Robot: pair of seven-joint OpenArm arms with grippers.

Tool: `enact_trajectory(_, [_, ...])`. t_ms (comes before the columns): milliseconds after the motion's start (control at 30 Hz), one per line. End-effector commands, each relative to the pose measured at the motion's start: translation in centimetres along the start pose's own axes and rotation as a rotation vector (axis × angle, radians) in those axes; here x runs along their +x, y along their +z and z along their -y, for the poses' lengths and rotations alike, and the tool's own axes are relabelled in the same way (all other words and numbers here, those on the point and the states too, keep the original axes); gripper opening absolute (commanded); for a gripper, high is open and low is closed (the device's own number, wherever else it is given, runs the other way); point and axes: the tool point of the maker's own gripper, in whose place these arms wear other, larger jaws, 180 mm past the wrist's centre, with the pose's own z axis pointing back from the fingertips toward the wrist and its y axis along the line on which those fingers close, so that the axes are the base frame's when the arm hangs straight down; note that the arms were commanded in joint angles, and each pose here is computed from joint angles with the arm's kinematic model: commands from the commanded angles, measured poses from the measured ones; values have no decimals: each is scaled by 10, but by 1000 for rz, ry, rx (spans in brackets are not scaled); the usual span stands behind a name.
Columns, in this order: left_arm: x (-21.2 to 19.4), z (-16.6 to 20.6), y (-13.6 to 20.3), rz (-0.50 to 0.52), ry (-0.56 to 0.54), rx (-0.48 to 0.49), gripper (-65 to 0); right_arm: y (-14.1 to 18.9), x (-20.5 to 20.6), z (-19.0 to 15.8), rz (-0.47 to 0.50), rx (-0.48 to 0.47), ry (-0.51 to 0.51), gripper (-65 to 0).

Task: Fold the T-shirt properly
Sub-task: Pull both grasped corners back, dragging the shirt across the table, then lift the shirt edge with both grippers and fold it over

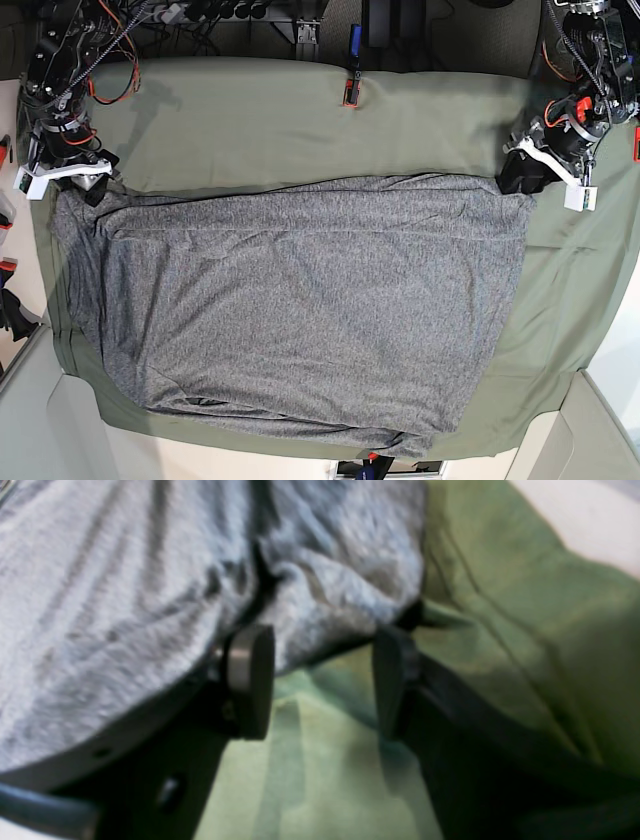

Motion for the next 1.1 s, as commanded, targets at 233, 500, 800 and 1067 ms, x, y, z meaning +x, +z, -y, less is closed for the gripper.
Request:
enact_trajectory(233, [3,-11,-2,7,-54,63,-357,-7,16,-1,61,8,-13,-281])
enact_trajectory(500, [3,-15,-6,19,-38,68,-427,-18,24,-9,69,31,-50,-281])
enact_trajectory(800, [8,-24,-16,8,-22,60,-650,-24,16,-7,40,21,-51,-460])
enact_trajectory(1067, [61,-30,11,144,-44,79,-650,-20,32,-7,79,9,5,-650])
